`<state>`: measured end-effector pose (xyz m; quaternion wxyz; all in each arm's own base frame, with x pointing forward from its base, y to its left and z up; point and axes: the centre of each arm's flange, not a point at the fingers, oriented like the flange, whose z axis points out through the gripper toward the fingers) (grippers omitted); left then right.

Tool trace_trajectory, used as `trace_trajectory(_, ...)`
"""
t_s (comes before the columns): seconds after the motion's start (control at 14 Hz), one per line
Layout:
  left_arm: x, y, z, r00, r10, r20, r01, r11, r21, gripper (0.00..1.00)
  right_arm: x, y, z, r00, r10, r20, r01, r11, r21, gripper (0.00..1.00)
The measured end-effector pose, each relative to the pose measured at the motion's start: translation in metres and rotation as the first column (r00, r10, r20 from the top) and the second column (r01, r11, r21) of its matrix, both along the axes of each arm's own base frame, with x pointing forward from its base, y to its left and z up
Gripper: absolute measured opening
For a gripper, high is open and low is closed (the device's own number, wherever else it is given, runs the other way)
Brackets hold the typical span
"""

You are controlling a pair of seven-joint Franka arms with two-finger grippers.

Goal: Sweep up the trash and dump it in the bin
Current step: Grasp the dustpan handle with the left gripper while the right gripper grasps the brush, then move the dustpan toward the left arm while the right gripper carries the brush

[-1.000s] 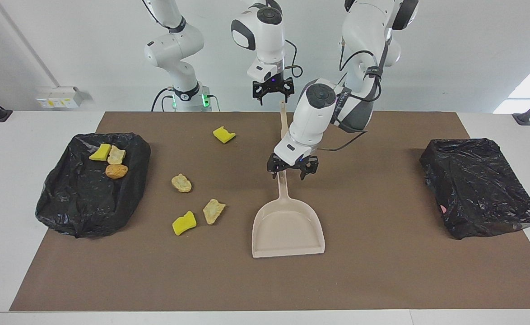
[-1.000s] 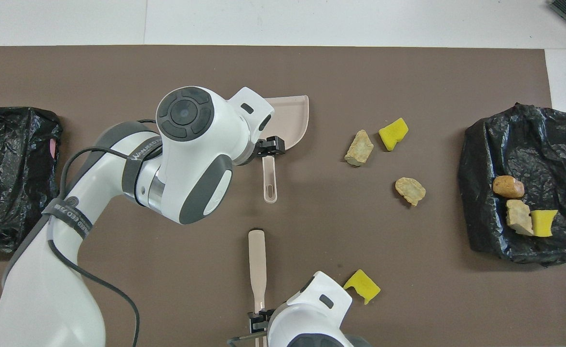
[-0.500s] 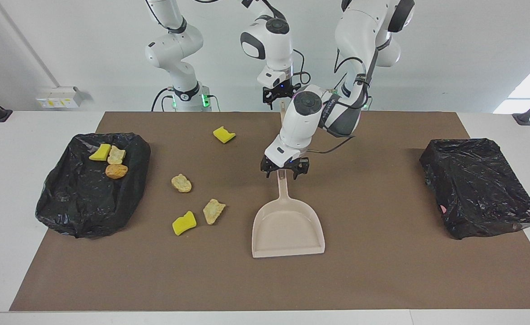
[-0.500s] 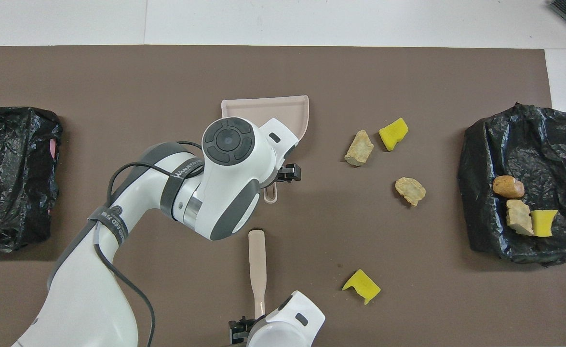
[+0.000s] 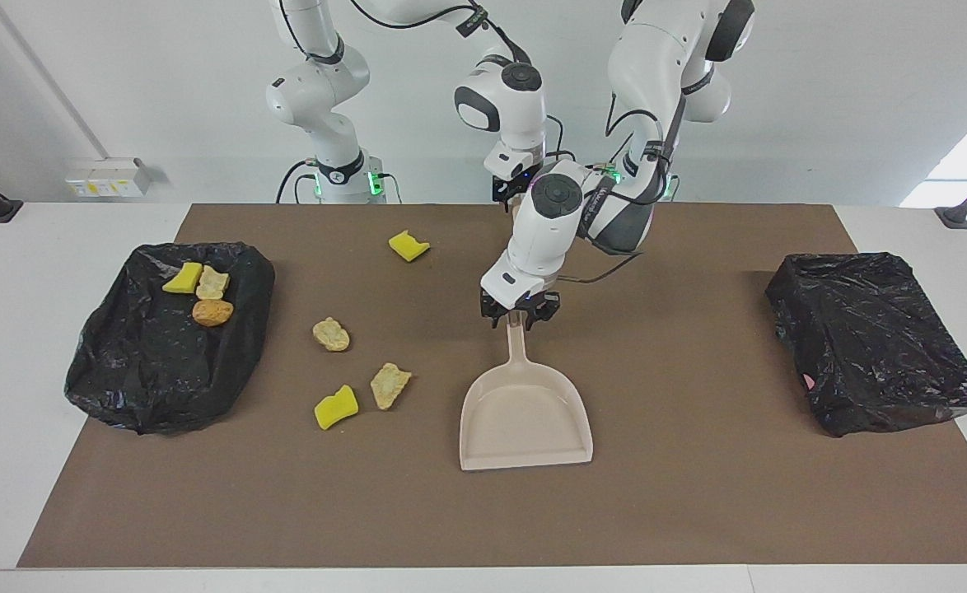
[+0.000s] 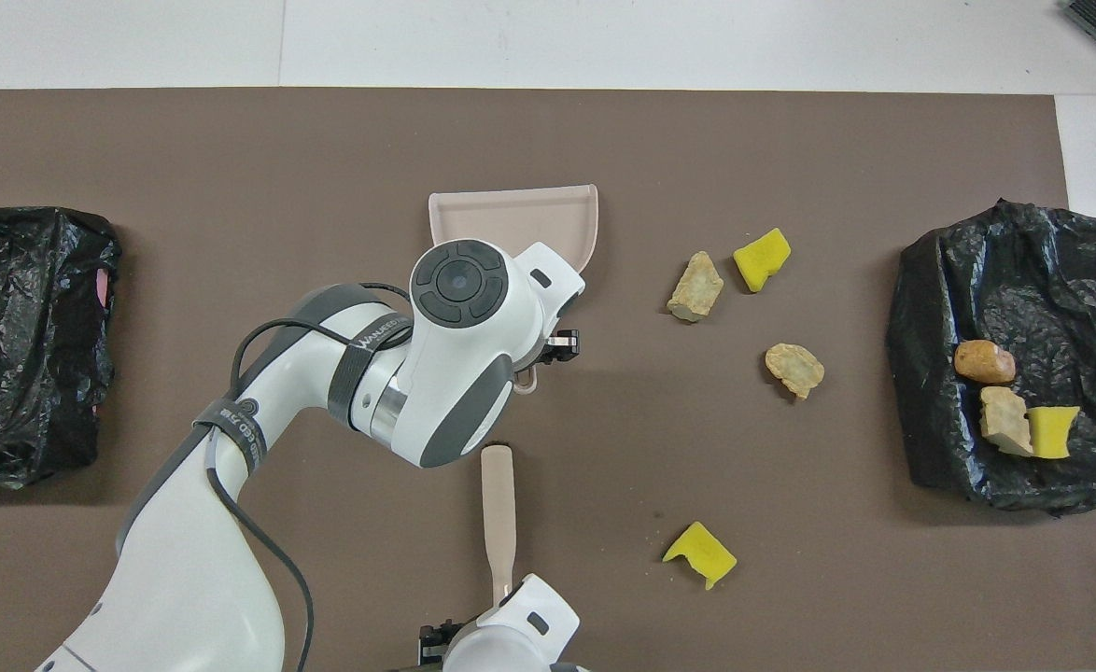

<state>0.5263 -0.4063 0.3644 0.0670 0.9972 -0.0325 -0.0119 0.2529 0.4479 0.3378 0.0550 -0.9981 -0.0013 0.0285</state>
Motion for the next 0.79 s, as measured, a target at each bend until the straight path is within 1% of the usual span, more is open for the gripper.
trace_trajectory(0.07,0.002,0.002,0.000,1.000,0.006,0.002,-0.006,1.000,0.000,0.33,0.000,0.000,0.000,1.000,0.000,0.000,0.000,1.000,-0.001,0.72)
trace_trajectory(0.21,0.005,0.006,0.002,1.000,0.012,0.004,-0.012,1.000,0.002,0.33,0.000,-0.001,-0.001,1.000,0.000,-0.004,0.000,1.000,-0.006,0.50)
trace_trajectory(0.29,0.008,0.009,0.003,1.000,0.011,0.006,-0.011,1.000,0.004,0.33,0.000,-0.001,-0.001,1.000,0.000,-0.006,0.000,1.000,-0.009,0.50)
trace_trajectory(0.36,0.011,0.014,0.004,1.000,-0.004,0.013,0.004,1.000,0.004,0.33,0.000,-0.002,-0.002,1.000,0.000,-0.008,0.000,1.000,-0.012,0.43)
trace_trajectory(0.43,0.015,0.020,0.007,0.999,-0.032,0.022,0.032,0.999,0.004,0.33,0.000,-0.002,-0.002,1.000,0.001,-0.010,-0.001,1.000,-0.016,0.33)
trace_trajectory(0.5,0.021,0.030,0.011,0.997,-0.072,0.031,0.072,0.997,0.006,0.33,-0.001,-0.003,-0.003,1.000,0.002,-0.014,-0.002,1.000,-0.025,0.27)
trace_trajectory(0.64,0.033,0.054,0.020,0.983,-0.180,0.039,0.180,0.984,0.015,0.33,0.000,-0.005,-0.004,1.000,0.006,-0.015,-0.006,0.999,-0.037,0.27)
trace_trajectory(0.79,0.039,0.071,0.029,0.953,-0.300,0.045,0.300,0.954,0.022,0.33,0.001,-0.006,-0.003,1.000,0.004,-0.019,-0.005,0.999,-0.043,0.27)
